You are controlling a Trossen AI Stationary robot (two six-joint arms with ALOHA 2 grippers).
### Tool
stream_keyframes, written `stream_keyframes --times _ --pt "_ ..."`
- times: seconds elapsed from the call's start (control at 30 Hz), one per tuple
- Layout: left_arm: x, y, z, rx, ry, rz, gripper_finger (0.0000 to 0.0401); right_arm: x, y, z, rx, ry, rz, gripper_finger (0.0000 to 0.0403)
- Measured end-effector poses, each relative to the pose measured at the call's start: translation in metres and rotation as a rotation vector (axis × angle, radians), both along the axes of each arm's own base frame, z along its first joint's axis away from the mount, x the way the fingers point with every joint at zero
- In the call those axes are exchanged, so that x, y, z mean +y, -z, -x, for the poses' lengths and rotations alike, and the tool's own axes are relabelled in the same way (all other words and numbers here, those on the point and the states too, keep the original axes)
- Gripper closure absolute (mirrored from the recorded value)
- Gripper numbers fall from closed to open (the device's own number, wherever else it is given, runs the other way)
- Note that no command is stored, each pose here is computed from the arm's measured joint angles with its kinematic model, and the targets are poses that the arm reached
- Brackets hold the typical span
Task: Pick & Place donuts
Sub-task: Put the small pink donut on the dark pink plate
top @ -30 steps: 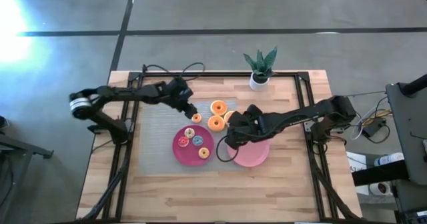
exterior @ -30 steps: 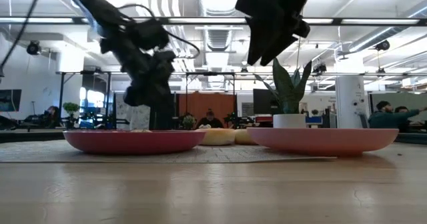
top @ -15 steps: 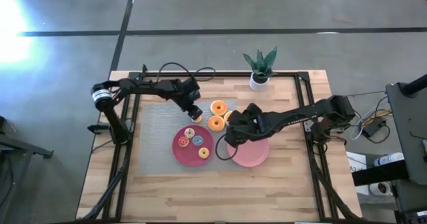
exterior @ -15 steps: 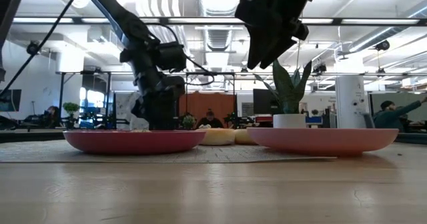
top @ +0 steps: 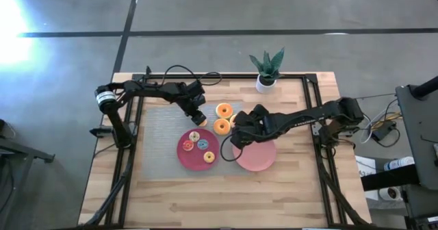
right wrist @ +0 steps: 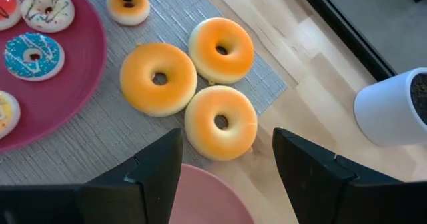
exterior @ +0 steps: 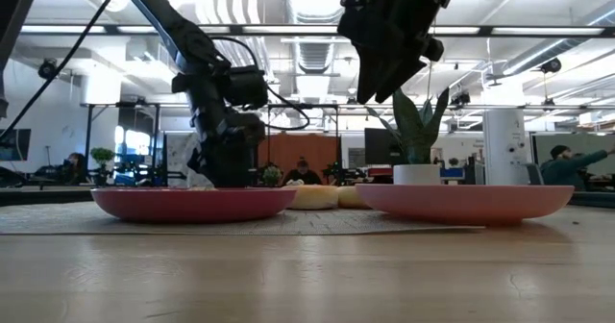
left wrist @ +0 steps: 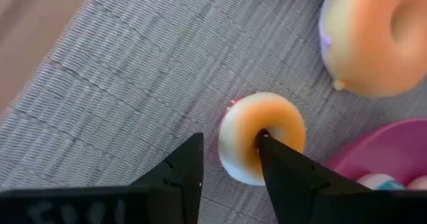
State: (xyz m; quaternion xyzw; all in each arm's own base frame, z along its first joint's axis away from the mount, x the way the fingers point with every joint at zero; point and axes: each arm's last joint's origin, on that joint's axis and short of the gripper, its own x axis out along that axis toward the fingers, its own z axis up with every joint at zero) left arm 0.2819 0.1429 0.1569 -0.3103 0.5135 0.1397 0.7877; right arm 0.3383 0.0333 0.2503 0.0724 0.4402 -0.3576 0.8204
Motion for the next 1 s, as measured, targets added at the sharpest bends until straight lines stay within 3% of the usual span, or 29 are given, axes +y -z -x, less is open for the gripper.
stream_keyframes --times 0.37,0.53,0.83,0.9,1.0 --pt "0.004 -0.002 -0.005 -0.047 0.005 -0.077 0.0389 0.0 0.0 0.0 -0.004 0.0 -0.002 0.0179" --pt "0.004 -0.006 -0.005 -0.06 0.008 -0.085 0.04 0.0 0.0 -0.001 -0.009 0.0 -0.008 0.0179" --pt "-0.016 -0.068 0.021 -0.196 0.053 -0.083 0.0401 -0.013 -0.004 -0.015 -0.114 -0.058 -0.14 0.0179" --pt "-0.026 -0.086 0.03 -0.252 0.073 -0.119 0.0401 -0.021 -0.007 -0.023 -0.185 -0.077 -0.202 0.0179" --pt "-0.045 -0.106 0.045 -0.321 0.088 -0.244 0.0401 -0.04 -0.012 -0.033 -0.317 -0.085 -0.377 0.0179"
